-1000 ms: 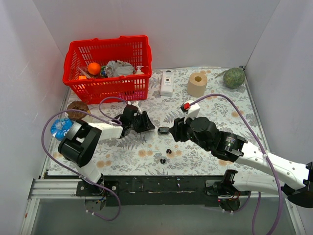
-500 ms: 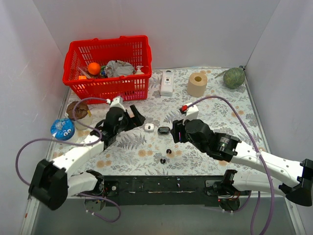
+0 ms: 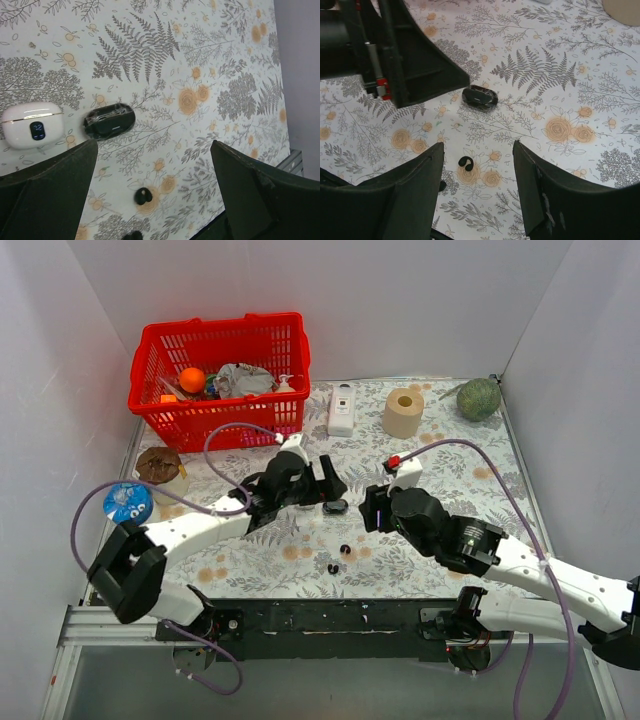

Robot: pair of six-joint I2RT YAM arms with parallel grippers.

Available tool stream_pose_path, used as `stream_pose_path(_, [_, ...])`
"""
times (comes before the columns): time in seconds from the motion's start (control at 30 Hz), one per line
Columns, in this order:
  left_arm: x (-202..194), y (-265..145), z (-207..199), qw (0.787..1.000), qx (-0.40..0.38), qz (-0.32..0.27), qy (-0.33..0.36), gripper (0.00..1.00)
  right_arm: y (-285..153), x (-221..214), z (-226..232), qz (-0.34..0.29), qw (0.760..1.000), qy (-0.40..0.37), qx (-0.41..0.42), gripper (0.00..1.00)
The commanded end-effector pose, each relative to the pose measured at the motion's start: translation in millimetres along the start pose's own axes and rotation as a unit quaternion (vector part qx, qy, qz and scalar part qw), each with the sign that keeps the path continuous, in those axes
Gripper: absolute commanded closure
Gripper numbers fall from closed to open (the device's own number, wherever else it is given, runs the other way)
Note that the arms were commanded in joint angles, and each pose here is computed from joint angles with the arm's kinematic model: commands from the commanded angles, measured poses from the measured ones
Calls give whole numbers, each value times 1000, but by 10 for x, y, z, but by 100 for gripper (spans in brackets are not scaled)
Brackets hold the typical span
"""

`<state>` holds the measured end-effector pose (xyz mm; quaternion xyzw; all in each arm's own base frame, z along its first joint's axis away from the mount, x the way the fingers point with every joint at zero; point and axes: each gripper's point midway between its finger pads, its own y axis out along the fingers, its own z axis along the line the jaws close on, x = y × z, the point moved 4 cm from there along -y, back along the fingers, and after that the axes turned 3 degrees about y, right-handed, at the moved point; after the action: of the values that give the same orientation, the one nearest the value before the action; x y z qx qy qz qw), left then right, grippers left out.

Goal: Insert the wireless bluetooth earbuds into the charging case
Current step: Pick up the charging case at the center of the board.

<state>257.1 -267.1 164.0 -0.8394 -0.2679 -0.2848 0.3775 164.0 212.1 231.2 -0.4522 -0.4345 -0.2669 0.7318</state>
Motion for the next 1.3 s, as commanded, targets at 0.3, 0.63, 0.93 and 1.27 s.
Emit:
stream_pose_path(0.3, [-314,542,-3,982,171,77,-32,2,-293,178,-210,-55,998,39,-9,35])
stream_pose_path(0.63, [-547,813,101,965,231,121,-12,2,-285,181,-185,-55,998,39,-2,35])
stream_pose_path(0.93, [-611,889,241,953,273,133,11,2,-309,179,-200,-58,997,42,1,35])
stream_pose_path(1.27, [-765,888,332,941,288,164,74,9,-350,188,-250,-65,997,44,-5,35])
